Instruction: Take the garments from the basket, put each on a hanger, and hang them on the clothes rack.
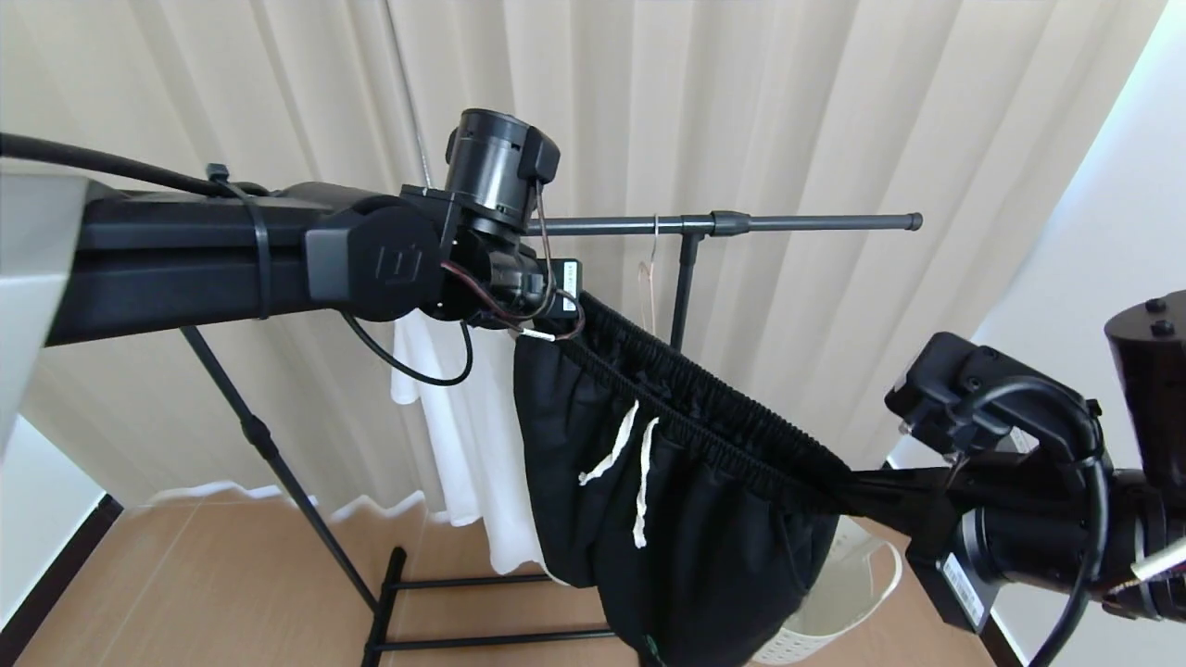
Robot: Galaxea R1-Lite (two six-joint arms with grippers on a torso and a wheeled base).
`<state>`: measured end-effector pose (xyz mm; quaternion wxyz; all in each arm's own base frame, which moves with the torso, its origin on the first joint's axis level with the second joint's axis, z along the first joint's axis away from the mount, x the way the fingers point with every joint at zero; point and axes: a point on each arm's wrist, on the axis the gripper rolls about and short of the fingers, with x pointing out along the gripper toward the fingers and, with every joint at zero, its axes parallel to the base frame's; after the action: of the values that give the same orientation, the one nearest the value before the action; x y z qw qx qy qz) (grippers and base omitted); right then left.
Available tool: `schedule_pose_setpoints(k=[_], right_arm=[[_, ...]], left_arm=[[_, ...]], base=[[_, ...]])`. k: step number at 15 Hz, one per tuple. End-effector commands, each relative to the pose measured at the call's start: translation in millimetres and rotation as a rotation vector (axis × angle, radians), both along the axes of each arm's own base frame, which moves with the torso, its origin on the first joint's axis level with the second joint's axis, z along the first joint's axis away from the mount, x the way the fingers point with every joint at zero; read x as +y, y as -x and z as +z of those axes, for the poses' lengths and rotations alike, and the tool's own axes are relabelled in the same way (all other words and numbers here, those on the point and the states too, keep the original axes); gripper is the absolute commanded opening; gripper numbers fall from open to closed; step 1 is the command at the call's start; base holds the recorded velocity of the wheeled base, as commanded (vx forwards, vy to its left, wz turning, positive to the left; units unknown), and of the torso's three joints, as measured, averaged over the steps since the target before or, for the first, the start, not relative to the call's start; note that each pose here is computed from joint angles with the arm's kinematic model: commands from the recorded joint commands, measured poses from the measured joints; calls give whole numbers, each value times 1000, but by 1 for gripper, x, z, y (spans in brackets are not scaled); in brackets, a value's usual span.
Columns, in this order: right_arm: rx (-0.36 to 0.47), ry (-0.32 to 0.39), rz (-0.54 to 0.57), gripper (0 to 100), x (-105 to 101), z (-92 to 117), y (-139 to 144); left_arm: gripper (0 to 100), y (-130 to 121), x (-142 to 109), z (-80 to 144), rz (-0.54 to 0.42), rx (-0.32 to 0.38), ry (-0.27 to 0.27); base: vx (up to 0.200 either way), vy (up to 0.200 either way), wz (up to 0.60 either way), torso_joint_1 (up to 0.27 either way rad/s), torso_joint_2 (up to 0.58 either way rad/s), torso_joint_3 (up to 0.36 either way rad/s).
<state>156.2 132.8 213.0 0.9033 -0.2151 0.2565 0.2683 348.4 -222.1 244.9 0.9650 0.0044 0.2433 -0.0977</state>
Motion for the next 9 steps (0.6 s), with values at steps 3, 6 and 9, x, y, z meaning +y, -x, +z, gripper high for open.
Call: schedule_pose_setpoints(k=[3, 6, 9], right_arm=[[-17, -21, -141, 0, -5, 11, -41], [-16, -68, -228, 0, 15, 22, -81], [-22, -116, -328, 0, 37, 24, -114]], left_arm=[[0, 60, 28, 15, -44, 35, -52], [0, 99, 38, -8, -108, 122, -130], [0, 129, 29, -34, -193, 195, -196]], base=[[0, 0, 0, 0, 0, 0], [0, 0, 0, 0, 0, 0], [0, 0, 0, 0, 0, 0]])
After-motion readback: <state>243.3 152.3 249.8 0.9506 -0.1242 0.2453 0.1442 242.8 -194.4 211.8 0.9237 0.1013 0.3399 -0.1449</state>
